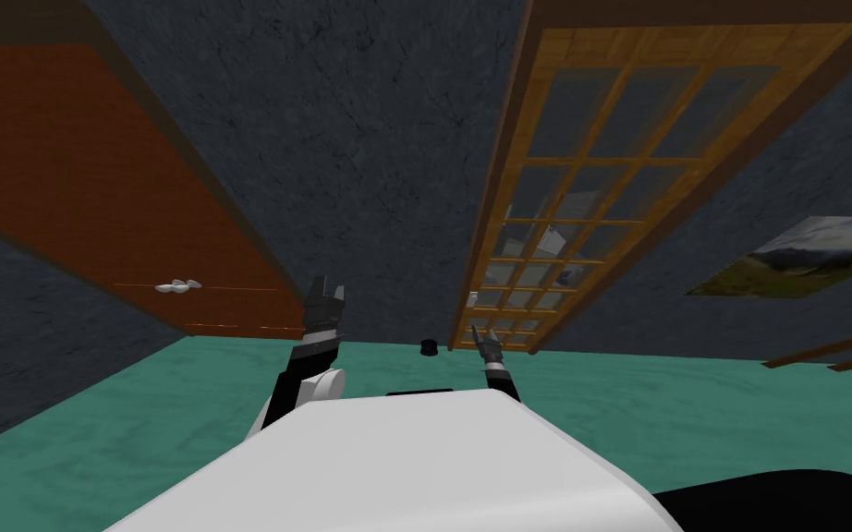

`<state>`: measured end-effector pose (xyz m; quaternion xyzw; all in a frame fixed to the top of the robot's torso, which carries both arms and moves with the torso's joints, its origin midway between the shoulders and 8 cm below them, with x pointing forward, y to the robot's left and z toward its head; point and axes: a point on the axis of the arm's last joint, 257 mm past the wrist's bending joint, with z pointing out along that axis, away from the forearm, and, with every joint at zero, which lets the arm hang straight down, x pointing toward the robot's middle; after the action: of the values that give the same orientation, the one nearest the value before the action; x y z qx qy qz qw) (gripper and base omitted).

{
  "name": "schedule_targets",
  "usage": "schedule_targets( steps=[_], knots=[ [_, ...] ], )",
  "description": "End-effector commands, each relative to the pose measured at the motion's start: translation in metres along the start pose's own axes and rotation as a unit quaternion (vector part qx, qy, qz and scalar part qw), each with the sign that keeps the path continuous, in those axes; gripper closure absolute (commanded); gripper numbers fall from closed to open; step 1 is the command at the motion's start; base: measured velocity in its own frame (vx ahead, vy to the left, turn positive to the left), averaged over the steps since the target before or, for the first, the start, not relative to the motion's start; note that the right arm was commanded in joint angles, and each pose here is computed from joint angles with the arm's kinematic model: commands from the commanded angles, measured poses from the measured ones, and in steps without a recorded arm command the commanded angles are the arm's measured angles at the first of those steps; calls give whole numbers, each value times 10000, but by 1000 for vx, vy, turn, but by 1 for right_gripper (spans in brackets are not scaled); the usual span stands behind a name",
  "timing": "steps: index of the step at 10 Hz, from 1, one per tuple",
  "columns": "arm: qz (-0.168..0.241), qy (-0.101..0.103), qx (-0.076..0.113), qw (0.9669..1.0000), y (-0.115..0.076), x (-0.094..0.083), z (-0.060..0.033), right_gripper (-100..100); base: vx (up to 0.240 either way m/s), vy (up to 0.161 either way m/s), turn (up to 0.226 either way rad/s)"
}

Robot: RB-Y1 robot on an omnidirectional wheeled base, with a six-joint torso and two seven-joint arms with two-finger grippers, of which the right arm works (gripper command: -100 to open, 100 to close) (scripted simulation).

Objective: Pull the door open

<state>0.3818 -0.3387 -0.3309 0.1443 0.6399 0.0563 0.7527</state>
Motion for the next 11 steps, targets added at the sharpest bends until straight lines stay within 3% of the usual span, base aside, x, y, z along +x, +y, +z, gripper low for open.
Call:
schedule_targets(
  steps=[1, 6, 11],
  knots=[
    [-167, 70, 37, 9998, -53, 66, -20, -100, 67, -58, 67],
    [-619, 273, 132, 9976, -200, 241, -118, -100, 69, -63, 64],
    [-1155, 515, 229, 9917, -377, 429, -246, -100, 79, -81, 73]
  ],
)
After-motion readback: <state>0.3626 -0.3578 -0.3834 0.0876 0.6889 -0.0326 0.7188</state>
